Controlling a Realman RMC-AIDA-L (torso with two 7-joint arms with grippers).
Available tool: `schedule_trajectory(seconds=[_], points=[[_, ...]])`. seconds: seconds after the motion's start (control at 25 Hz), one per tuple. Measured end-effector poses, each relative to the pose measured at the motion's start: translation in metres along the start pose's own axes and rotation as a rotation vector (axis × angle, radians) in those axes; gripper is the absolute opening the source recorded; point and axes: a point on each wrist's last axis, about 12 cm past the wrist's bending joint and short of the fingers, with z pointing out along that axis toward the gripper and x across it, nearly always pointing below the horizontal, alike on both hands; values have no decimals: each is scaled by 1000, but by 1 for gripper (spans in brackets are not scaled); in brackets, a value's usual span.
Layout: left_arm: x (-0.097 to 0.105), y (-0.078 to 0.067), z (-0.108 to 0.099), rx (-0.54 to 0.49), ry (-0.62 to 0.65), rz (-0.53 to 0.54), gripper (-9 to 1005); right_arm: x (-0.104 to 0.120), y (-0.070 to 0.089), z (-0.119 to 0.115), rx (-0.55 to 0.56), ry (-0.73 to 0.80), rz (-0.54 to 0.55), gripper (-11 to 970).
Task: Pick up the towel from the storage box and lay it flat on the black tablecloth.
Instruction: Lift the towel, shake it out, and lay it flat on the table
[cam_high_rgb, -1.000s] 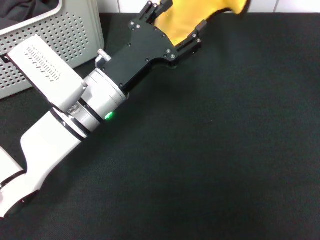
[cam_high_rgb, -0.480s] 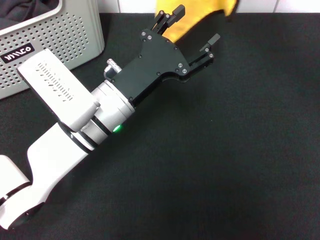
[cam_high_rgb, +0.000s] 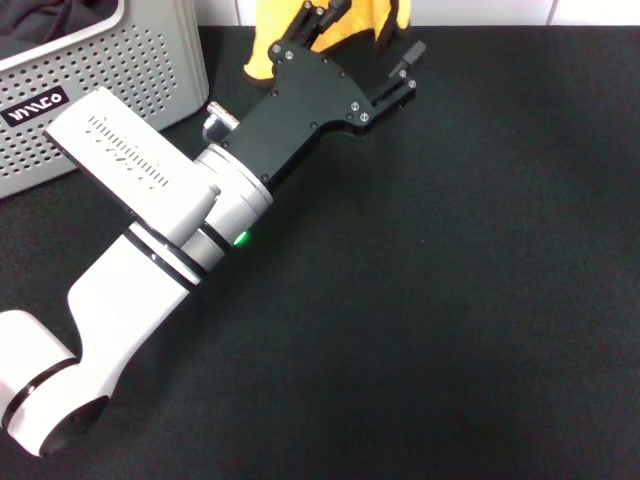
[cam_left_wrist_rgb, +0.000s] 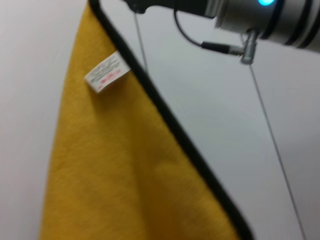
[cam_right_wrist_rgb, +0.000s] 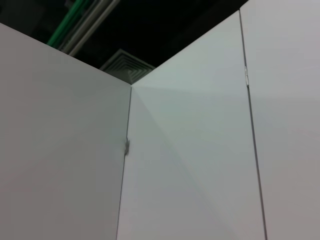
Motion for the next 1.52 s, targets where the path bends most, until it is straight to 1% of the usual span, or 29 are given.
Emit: schedule_trajectory(seconds=[0.2,0.48,0.68,0.88,1.12,1.24,1.4,1.52], points=[[2,2,2,-46,15,-20,731,-5,5,3,-6,-10,-4,7],[5,-1,-1,-32,31,-12,700,-8,8,0,-7,-14,-9,7],[4,-4,-4,-28,19,-20,455,-9,9,-3,-5,-17,-11,7],[3,-3,-12,-52,-3,-40,348,-9,9,-3,-1,-14,-11,7],[2,-3,-12,-54,-6,-75,220,-8,8,-7,4,-12,-10,7],[3,-4,-15,-58,-7,-77,47,-7,7,-10,10,-7,-11,7],[-2,-6,-27,-39,-49,-103,39,-7,6,-25,26,32,14,7],[-7,-1,-42,-17,-104,-189,33,-12,3,-46,25,70,66,7]])
